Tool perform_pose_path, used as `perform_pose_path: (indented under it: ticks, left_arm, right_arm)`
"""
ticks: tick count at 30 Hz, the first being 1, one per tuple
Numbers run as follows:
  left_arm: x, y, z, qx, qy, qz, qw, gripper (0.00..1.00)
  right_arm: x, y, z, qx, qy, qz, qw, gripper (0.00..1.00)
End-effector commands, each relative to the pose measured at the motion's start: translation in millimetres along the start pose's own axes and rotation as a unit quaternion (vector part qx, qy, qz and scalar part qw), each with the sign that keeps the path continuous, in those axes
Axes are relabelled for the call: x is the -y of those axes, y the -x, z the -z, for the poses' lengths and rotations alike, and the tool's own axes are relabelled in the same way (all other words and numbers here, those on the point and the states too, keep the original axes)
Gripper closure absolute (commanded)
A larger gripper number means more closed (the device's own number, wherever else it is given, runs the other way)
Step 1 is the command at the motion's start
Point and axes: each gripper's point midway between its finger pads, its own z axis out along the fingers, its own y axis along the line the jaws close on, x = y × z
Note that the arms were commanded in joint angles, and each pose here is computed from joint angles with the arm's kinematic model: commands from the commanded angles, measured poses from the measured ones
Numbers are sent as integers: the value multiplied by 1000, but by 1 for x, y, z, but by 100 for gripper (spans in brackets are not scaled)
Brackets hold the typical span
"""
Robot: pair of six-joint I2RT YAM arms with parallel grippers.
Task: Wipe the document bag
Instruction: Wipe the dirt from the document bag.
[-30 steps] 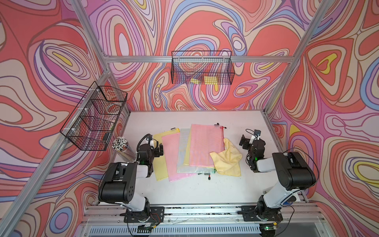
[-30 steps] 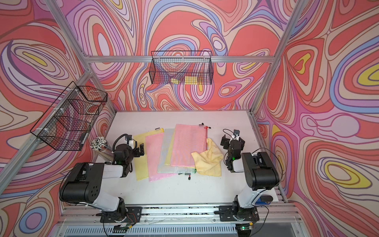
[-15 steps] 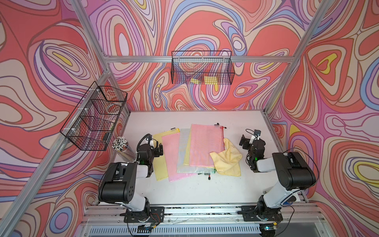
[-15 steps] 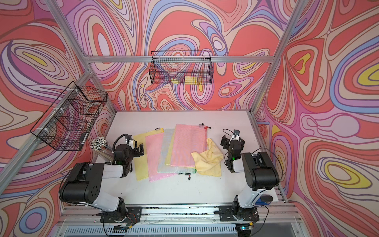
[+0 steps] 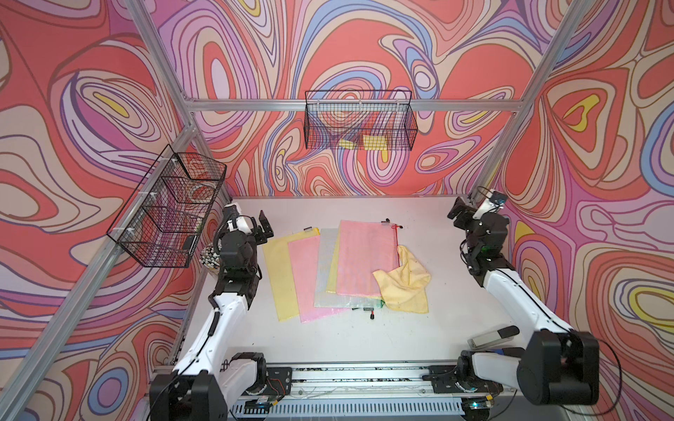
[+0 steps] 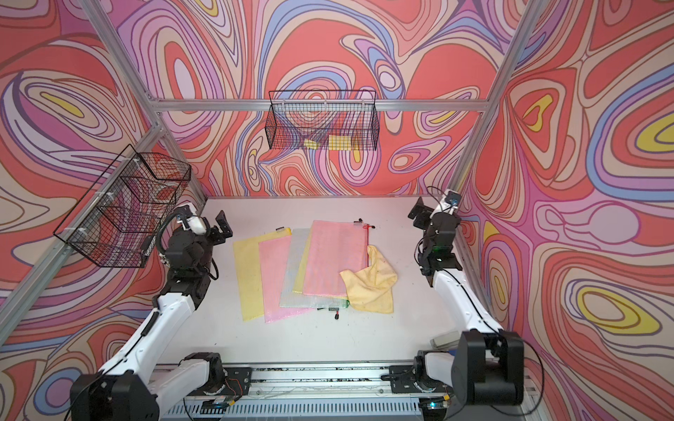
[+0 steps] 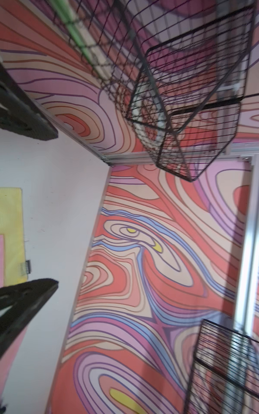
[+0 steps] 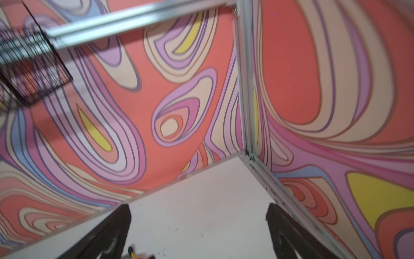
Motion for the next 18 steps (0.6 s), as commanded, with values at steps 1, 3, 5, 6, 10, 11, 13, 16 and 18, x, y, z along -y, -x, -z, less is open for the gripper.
perform_pose_path:
  ticks: [1,3,5,6,10,11,13,16,18]
  left_arm:
    - [5,-4,5,-59,-16,17,998,1]
    - [24,5,7,-88,-62,10,994,1]
    - [38,9,9,-118,-95,19,988,1]
    - [46,8,10,-135,-114,25,984,5]
    - [62,-9,15,-174,-157,69,970,8]
    - [65,-15,17,-177,-167,79,967,8]
    - [70,-33,23,-196,-185,106,957,8]
    - [80,-59,35,-246,-204,117,941,12]
    - [88,-75,45,-278,-211,104,931,16]
  right_arm:
    - [-12,-3,14,-75,38,-10,996,2]
    - [-29,1,21,-104,80,-6,991,2]
    - [-50,-11,30,-166,130,-16,977,5]
    - [-60,-25,35,-208,149,-21,967,9]
    - [-94,-105,67,-327,140,29,934,11]
    - [-98,-126,75,-349,134,37,927,11]
    - [-102,-171,90,-408,134,25,903,10]
    - [-101,-216,111,-466,133,2,875,8]
    - [-94,-235,121,-484,124,2,866,4]
